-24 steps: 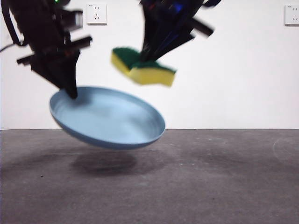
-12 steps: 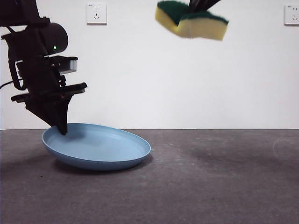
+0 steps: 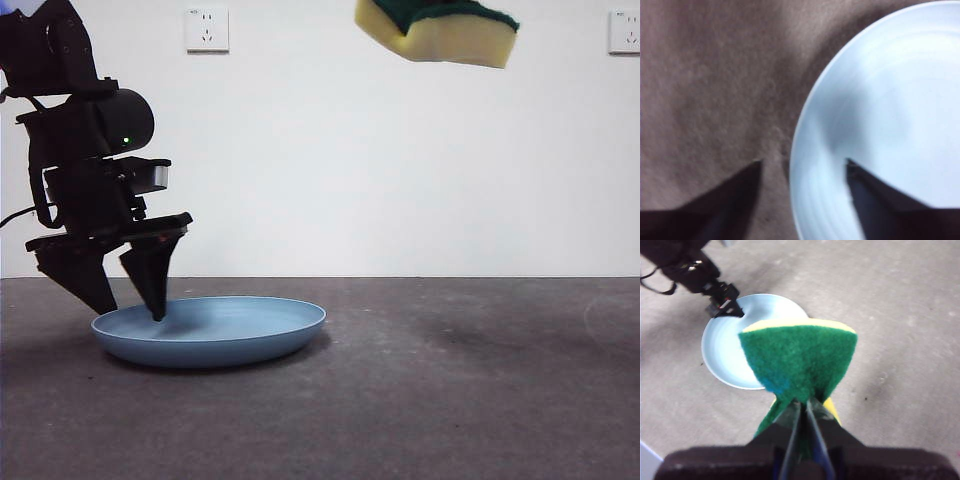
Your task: Pick up the plate,pick up the cloth,clean the plate with the cloth
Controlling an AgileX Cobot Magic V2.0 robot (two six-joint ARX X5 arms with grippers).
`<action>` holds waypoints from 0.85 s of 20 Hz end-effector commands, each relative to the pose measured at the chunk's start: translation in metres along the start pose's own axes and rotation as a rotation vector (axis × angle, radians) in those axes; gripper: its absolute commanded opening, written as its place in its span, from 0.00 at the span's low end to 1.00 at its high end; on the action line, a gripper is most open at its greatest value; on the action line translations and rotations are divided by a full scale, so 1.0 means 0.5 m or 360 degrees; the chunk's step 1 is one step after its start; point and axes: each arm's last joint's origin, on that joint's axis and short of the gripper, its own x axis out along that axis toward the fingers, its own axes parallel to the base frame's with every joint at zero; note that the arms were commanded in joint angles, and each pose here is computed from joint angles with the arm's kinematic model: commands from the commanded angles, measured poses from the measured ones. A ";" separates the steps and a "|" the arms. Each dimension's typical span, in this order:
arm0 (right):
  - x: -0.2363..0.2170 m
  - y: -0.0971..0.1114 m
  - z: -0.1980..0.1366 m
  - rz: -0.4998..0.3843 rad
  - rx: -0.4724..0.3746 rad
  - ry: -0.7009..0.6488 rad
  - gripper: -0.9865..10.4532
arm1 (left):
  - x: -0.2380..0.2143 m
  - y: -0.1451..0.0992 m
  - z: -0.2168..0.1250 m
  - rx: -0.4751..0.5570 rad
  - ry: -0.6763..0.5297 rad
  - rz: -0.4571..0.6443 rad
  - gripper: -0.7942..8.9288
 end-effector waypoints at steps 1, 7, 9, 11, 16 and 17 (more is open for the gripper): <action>0.020 -0.011 -0.001 -0.0045 0.0034 0.0039 0.08 | -0.024 -0.018 0.003 -0.0036 -0.0051 -0.0092 0.48; 0.117 -0.070 -0.006 -0.0201 0.0289 0.0244 0.08 | -0.179 -0.061 -0.002 0.0022 -0.0308 -0.0164 0.48; 0.154 -0.090 -0.008 -0.0242 0.0327 0.0286 0.08 | -0.244 -0.067 -0.012 0.0012 -0.0436 -0.0142 0.48; 0.192 -0.107 -0.010 -0.0239 0.0365 0.0313 0.08 | -0.304 -0.074 -0.028 0.0034 -0.0572 -0.0149 0.48; 0.305 -0.135 -0.038 -0.0168 0.0433 0.0464 0.08 | -0.398 -0.082 -0.109 0.0061 -0.0786 -0.0120 0.47; 0.326 -0.136 -0.046 -0.0171 0.0434 0.0499 0.08 | -0.407 -0.083 -0.131 0.0064 -0.0813 -0.0121 0.47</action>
